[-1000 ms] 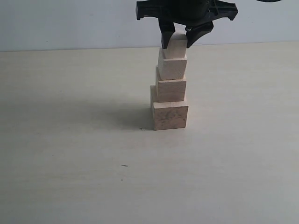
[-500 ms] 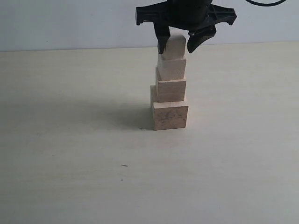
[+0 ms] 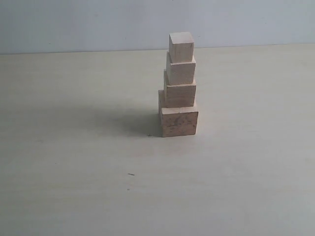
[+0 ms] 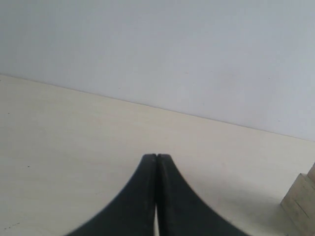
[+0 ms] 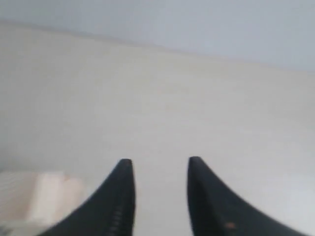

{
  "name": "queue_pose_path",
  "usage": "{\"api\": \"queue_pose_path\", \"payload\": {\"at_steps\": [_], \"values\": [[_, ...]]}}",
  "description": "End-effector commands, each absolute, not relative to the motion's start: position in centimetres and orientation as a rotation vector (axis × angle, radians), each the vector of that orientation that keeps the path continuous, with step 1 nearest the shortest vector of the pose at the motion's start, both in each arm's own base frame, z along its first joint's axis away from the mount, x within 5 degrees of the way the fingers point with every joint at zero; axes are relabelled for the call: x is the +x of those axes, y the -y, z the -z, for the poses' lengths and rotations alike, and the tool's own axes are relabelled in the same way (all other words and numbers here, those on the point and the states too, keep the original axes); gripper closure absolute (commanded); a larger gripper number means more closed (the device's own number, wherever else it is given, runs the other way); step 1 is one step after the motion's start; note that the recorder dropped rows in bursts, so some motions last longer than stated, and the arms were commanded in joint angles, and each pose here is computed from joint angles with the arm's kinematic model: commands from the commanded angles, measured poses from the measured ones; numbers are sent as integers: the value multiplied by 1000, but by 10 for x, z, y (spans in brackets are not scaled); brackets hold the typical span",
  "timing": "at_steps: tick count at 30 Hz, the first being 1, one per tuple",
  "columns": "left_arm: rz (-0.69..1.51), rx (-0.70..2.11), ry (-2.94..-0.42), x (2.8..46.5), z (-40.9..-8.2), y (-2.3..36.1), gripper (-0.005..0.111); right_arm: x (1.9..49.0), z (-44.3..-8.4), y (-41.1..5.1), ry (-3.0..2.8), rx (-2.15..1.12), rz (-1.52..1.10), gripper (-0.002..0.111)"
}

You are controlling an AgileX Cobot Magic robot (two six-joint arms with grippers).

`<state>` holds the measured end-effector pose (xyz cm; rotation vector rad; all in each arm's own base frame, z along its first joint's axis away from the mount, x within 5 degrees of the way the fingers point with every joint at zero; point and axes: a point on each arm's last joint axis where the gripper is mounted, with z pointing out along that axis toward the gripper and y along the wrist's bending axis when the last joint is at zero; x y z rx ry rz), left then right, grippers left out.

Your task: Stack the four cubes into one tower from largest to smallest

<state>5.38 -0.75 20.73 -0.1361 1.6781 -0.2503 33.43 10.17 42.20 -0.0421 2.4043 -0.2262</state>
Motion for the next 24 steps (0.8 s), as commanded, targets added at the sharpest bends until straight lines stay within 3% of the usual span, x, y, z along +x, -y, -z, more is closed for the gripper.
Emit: {"api": "queue_pose_path", "payload": {"at_steps": [1, 3, 7, 10, 12, 17, 22, 24], "values": [[253, -131, -1671, 54, -207, 8, 107, 339, -443, -29, -2281, 152, 527, 108], [253, -131, -1671, 54, -207, 8, 107, 341, -430, 0, -2352, 272, 475, 108], [253, -131, -1671, 54, -207, 8, 107, 347, -374, 51, -2498, 463, 107, 108], [253, -131, -1671, 54, -207, 8, 107, 330, -335, 65, -2547, 461, -119, 108], [253, -131, -1671, 54, -207, 8, 107, 305, -319, 63, -2501, 405, -142, 108], [253, -131, -1671, 54, -207, 8, 107, 229, -323, 48, -2091, 418, -85, 108], [251, -133, -1671, 54, -207, 8, 107, 176, -298, 31, -2089, 396, -97, 108], [251, -133, -1671, 54, -207, 8, 107, 152, -297, 12, -2045, 219, -104, 108]]}}
